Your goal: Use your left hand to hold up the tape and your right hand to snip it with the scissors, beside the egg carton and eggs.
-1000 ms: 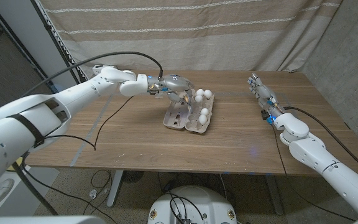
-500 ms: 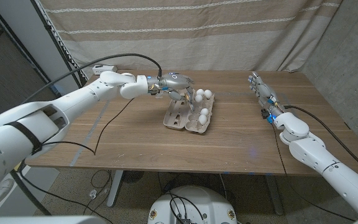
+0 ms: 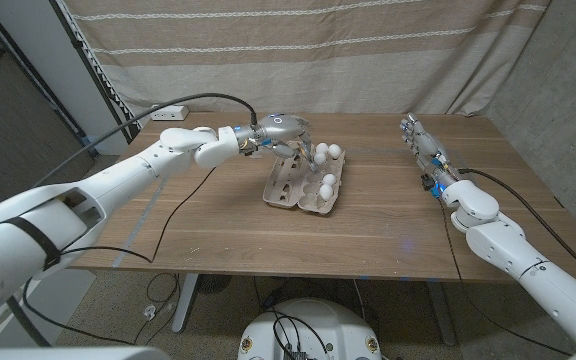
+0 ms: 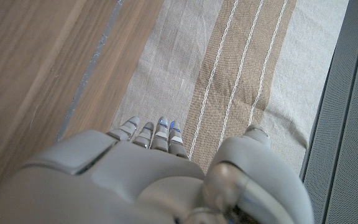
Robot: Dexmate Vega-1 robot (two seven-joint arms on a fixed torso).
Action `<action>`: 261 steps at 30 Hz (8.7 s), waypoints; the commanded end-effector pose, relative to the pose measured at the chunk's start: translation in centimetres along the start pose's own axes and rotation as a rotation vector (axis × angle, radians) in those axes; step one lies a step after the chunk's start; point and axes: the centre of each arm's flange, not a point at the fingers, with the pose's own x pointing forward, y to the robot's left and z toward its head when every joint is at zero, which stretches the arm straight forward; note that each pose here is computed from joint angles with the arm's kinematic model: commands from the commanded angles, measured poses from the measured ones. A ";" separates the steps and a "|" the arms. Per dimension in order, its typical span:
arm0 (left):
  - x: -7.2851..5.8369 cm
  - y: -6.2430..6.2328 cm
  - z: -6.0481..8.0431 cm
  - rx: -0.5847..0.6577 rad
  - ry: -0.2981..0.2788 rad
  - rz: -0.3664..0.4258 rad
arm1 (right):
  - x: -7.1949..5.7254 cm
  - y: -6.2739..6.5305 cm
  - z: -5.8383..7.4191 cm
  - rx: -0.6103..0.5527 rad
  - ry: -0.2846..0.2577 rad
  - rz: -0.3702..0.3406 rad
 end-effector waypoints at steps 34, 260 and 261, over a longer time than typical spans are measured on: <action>-1.4 -0.4 1.7 0.100 0.244 0.364 | -1.2 -1.1 0.5 -0.004 -0.016 0.000; 0.5 -2.9 -0.8 0.013 0.221 0.500 | 1.4 11.4 9.5 0.171 0.352 0.583; 0.5 -2.9 -0.8 0.013 0.220 0.499 | 1.4 11.5 9.6 0.174 0.354 0.582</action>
